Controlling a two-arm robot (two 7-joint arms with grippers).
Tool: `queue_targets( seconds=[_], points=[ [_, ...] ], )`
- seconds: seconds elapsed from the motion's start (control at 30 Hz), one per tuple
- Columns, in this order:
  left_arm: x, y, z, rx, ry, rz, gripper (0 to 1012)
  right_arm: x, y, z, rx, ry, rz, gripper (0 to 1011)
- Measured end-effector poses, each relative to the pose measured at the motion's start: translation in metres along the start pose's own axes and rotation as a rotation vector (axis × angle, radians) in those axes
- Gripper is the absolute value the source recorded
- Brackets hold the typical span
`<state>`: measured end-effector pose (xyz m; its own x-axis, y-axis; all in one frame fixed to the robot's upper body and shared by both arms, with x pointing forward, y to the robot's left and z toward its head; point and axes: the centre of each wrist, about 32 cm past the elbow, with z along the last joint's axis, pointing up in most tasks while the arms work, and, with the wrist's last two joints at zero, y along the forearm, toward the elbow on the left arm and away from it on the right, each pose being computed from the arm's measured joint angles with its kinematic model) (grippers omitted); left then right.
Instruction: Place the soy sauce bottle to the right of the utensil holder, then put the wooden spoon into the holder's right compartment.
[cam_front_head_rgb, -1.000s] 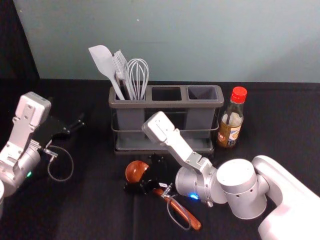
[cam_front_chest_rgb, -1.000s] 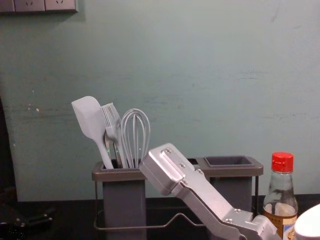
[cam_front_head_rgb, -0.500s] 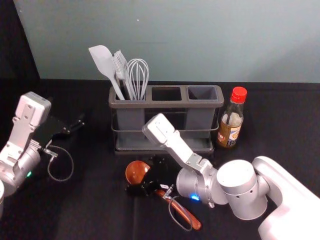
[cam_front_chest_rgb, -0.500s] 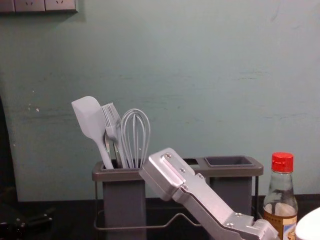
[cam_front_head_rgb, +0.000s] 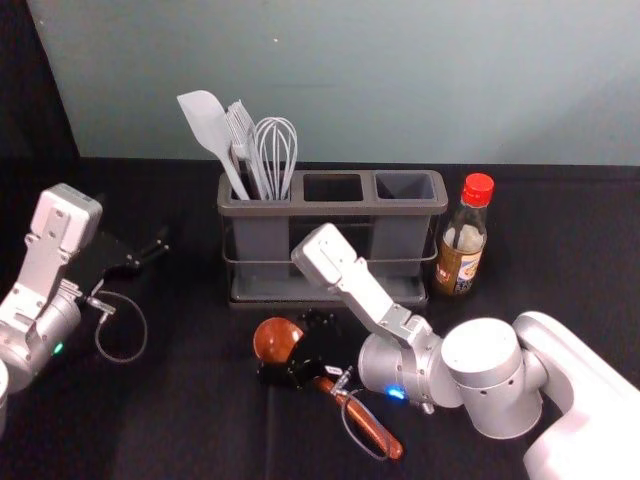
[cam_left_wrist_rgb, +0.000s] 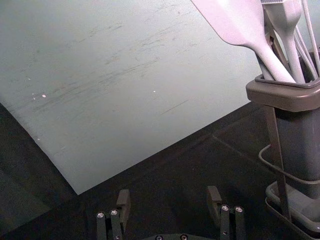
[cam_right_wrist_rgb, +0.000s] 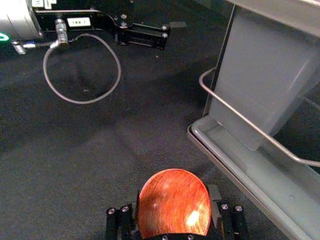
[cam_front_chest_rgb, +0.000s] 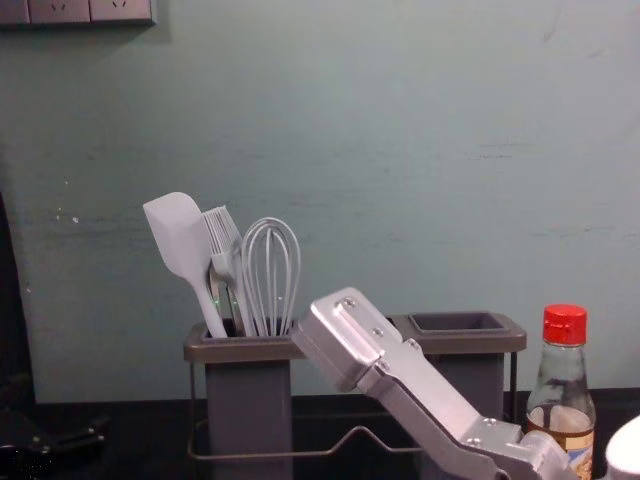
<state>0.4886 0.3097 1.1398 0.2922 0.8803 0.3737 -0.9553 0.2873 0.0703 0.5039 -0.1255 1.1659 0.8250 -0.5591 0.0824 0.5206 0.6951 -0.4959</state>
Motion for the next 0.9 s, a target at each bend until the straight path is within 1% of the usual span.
queue_targets(
  seconds=[0.13,0.23,0.27,0.37,0.43,0.47,0.5,0.57,0.6,0.67,0.77,0.87,0.9],
  points=[
    [0.0000,0.0000,0.0000,0.000,0.000,0.000,1005,0.000,-0.005,0.002,0.014,0.000,0.001,841],
    [0.0000,0.0000,0.0000,0.000,0.000,0.000,1005,0.001,-0.014,0.004,0.037,0.001,0.001,841],
    [0.0000,0.0000,0.0000,0.000,0.000,0.000,1005,0.001,-0.019,0.005,0.050,0.001,0.003,841],
    [0.0000,0.0000,0.0000,0.000,0.000,0.000,1005,0.002,-0.029,0.005,0.073,0.003,0.005,841],
    [0.0000,0.0000,0.0000,0.000,0.000,0.000,1005,0.003,-0.042,0.005,0.108,0.008,0.004,841],
    [0.0000,0.0000,0.0000,0.000,0.000,0.000,1005,0.003,-0.042,0.005,0.108,0.008,0.004,841],
    [0.0000,0.0000,0.0000,0.000,0.000,0.000,1005,0.003,-0.048,0.006,0.125,0.011,0.002,841],
    [0.0000,0.0000,0.0000,0.000,0.000,0.000,1005,0.005,-0.055,0.005,0.143,0.015,-0.003,841],
    [0.0000,0.0000,0.0000,0.000,0.000,0.000,1005,0.006,-0.062,0.005,0.159,0.018,-0.008,841],
    [0.0000,0.0000,0.0000,0.000,0.000,0.000,1005,0.008,-0.068,0.005,0.174,0.020,-0.013,841],
    [0.0000,0.0000,0.0000,0.000,0.000,0.000,1005,0.012,-0.082,0.004,0.209,0.024,-0.034,841],
    [0.0000,0.0000,0.0000,0.000,0.000,0.000,1005,0.017,-0.092,0.005,0.241,0.028,-0.058,841],
    [0.0000,0.0000,0.0000,0.000,0.000,0.000,1005,0.020,-0.098,0.005,0.268,0.033,-0.077,842]
  ],
)
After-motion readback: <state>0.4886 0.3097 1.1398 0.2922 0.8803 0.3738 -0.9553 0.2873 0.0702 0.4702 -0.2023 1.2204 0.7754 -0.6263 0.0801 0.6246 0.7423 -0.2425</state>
